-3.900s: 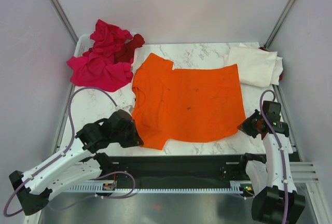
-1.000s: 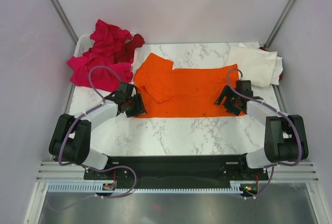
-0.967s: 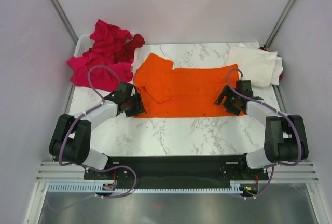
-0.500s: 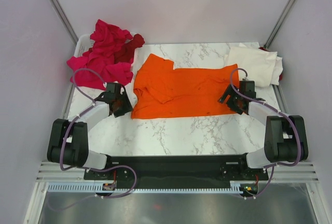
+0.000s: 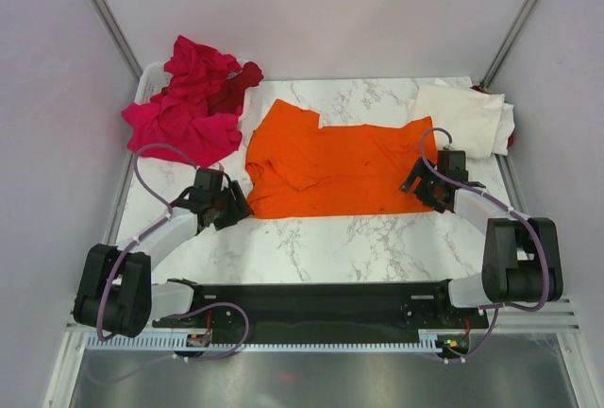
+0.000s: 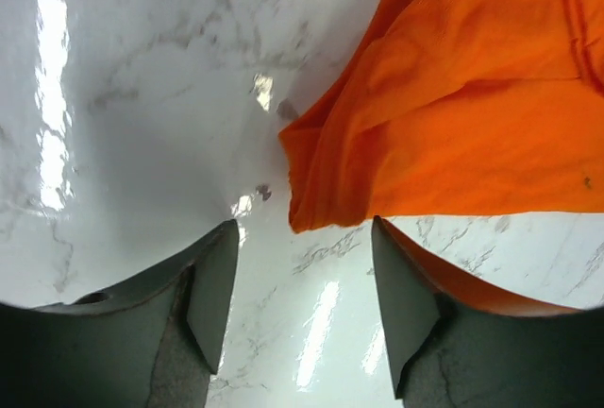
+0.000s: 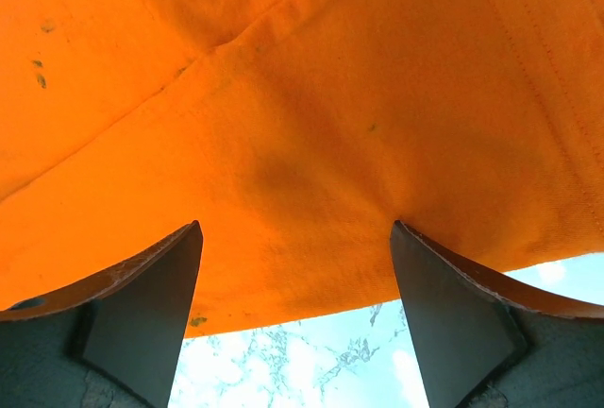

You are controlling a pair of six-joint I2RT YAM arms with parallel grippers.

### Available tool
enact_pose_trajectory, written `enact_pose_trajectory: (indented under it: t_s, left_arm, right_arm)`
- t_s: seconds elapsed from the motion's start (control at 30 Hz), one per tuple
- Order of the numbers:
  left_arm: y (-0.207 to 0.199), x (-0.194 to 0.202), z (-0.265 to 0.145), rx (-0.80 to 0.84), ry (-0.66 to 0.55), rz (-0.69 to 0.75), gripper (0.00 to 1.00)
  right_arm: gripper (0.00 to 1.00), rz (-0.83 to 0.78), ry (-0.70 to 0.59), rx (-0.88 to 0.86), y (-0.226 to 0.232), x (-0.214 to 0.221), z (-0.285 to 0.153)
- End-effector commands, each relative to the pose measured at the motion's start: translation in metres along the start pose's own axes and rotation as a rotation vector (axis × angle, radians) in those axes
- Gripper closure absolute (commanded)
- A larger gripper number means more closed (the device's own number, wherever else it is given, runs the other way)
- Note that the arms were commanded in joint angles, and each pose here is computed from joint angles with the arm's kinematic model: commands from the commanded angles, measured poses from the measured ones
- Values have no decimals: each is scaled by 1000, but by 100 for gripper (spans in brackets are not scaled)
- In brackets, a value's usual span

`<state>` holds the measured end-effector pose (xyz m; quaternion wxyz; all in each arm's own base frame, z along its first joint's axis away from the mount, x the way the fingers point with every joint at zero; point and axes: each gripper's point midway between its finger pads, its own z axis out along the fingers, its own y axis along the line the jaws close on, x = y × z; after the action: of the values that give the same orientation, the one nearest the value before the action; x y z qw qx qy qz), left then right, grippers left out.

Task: Fold and stack the t-shirts
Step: Fold the tshirt

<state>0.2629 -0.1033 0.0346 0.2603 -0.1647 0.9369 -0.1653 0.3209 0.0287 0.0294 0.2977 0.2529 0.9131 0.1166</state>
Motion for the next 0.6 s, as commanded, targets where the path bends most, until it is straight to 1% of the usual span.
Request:
enact_pose_trajectory:
  t_s: [0.0, 0.1, 0.2, 0.27, 0.37, 0.43, 0.47, 0.5, 0.53, 0.57]
  left_arm:
    - [-2, 12, 5, 42, 3, -57, 40]
    - [-4, 18, 11, 78, 2, -72, 43]
    - [-10, 8, 11, 107, -36, -70, 49]
    - [-12, 4, 11, 113, -50, -62, 50]
    - [-13, 1, 14, 115, -57, -39, 53]
    - [-15, -3, 15, 119, -66, -23, 61]
    - [-15, -6, 15, 114, -74, -19, 68]
    - [-15, -7, 14, 116, -80, -11, 82]
    - [-16, -8, 13, 117, -81, -4, 91]
    - [-18, -14, 9, 119, -95, 4, 97]
  right_arm:
    - [10, -2, 120, 88, -23, 30, -2]
    - [10, -1, 115, 90, -24, 29, -1]
    - [11, -4, 125, 98, -26, 32, 0]
    - [11, -3, 129, 100, -27, 34, 0]
    - [11, -7, 128, 108, -29, 34, -1]
    - [11, -7, 130, 114, -31, 36, 0]
    - [11, -11, 134, 115, -31, 37, 0]
    - [11, -11, 136, 118, -32, 37, 0]
    - [11, -11, 138, 124, -33, 38, 1]
    - [11, -13, 136, 130, -34, 37, 1]
